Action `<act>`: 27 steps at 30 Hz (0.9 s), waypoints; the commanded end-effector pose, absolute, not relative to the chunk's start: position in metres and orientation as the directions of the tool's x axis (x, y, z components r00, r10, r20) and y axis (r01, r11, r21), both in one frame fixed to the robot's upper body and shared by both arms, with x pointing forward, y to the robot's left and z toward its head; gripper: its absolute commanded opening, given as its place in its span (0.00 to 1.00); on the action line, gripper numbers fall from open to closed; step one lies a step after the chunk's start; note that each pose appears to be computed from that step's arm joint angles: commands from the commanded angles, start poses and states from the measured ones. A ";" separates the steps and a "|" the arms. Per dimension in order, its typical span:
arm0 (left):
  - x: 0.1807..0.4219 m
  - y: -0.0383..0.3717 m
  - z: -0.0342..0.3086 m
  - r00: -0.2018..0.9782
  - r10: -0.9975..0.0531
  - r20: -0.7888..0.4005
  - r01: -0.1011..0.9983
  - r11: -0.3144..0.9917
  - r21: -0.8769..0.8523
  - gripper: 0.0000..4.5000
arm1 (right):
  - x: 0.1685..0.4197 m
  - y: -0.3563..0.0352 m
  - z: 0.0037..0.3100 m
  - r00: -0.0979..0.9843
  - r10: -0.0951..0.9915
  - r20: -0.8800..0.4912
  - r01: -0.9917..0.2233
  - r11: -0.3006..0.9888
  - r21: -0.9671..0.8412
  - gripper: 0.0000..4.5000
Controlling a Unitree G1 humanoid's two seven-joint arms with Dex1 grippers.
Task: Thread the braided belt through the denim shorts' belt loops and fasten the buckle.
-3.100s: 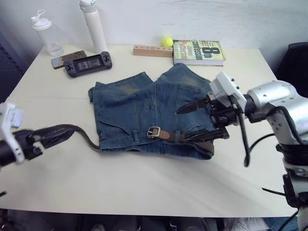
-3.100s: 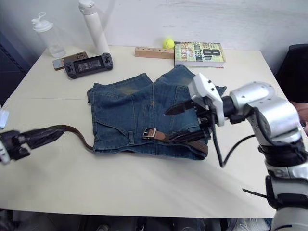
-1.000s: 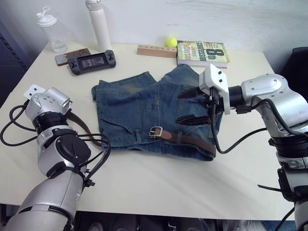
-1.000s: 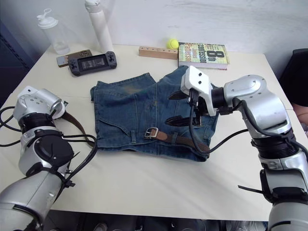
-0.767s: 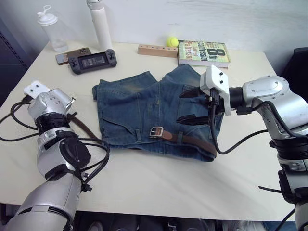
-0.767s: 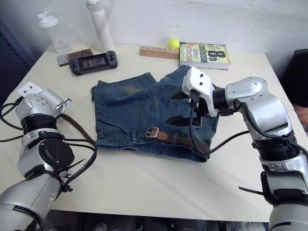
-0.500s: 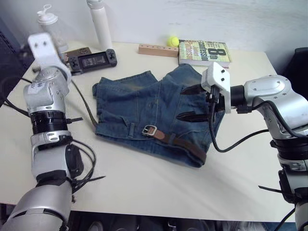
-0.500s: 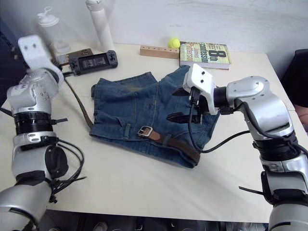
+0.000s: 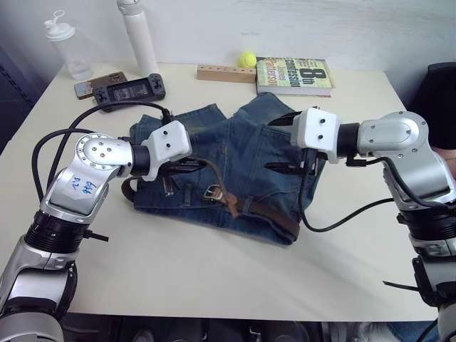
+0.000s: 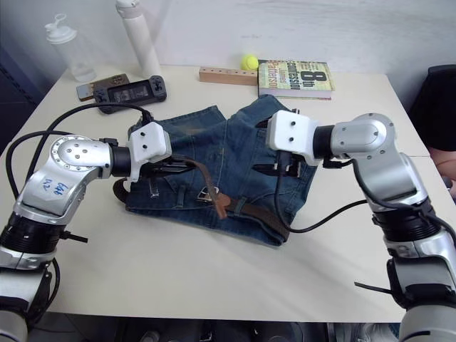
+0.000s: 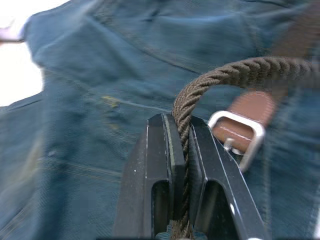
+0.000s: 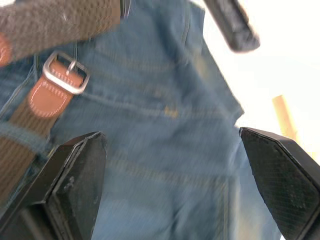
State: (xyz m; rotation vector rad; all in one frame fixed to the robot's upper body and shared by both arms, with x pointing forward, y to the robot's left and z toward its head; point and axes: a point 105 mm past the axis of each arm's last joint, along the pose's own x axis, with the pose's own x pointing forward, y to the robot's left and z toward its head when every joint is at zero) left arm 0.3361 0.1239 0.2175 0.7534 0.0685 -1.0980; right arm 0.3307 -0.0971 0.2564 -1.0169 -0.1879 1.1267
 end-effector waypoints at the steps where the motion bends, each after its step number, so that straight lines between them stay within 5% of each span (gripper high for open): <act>1: 0.338 0.124 0.229 0.486 -0.782 -0.390 0.798 0.215 0.562 0.00 | 0.313 -0.085 0.265 0.412 0.860 -0.301 -0.683 0.072 -0.727 1.00; 7: 0.348 0.120 0.234 0.515 -0.769 -0.379 0.799 0.271 0.536 0.00 | 0.296 -0.071 0.263 0.360 0.891 -0.278 -0.860 0.201 -0.470 1.00; 14: 0.349 0.111 0.231 0.514 -0.757 -0.404 0.799 0.252 0.546 0.00 | 0.298 -0.050 0.255 0.399 0.882 -0.251 -0.889 0.305 -0.342 1.00; 20: 0.347 0.104 0.238 0.505 -0.774 -0.382 0.803 0.260 0.536 0.00 | 0.318 -0.044 0.216 0.525 0.775 -0.353 -0.826 0.362 -0.433 1.00; 23: 0.347 0.105 0.241 0.513 -0.777 -0.366 0.803 0.282 0.525 0.00 | 0.321 -0.039 0.213 0.544 0.769 -0.335 -0.813 0.383 -0.439 0.82; 27: 0.347 0.109 0.243 0.526 -0.774 -0.352 0.801 0.313 0.510 0.00 | 0.326 -0.038 0.218 0.581 0.761 -0.288 -0.774 0.407 -0.486 0.40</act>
